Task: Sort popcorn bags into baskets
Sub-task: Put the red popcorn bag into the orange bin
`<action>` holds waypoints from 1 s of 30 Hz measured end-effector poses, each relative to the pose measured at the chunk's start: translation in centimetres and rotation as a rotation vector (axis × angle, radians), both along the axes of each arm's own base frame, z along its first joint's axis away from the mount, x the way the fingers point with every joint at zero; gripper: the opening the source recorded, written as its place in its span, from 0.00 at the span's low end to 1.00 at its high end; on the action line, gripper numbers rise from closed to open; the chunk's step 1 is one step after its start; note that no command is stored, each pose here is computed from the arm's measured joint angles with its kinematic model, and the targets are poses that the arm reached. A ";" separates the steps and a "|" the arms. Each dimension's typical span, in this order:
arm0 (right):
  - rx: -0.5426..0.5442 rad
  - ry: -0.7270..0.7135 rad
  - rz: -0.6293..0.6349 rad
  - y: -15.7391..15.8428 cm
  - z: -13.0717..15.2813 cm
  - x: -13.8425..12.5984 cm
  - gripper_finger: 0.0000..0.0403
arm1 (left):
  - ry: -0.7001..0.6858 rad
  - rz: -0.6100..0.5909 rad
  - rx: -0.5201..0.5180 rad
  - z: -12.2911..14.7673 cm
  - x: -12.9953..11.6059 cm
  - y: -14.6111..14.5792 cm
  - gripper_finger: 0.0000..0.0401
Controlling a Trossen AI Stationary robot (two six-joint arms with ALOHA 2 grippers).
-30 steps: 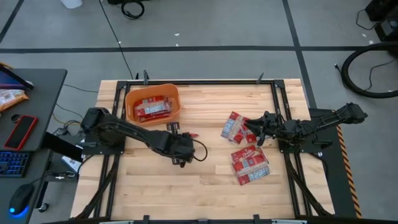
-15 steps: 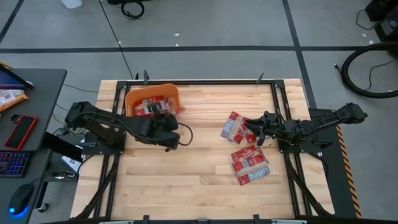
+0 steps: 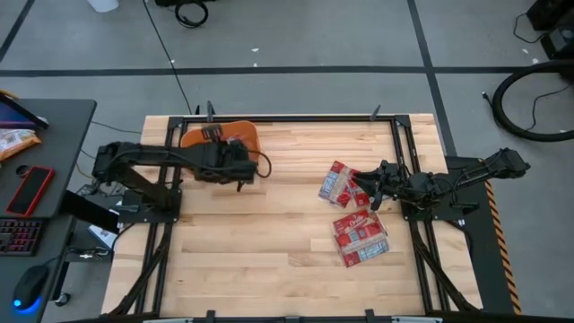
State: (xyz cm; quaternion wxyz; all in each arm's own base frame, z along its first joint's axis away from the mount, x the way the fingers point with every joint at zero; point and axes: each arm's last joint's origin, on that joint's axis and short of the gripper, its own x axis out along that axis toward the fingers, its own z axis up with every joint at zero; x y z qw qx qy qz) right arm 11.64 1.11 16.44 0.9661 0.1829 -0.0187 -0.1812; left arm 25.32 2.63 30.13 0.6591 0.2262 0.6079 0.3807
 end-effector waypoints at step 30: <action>0.005 -0.019 0.018 0.1 0.2 0.0 0.26 | 0.173 0.118 -0.126 -7.8 -5.3 2.8 0.20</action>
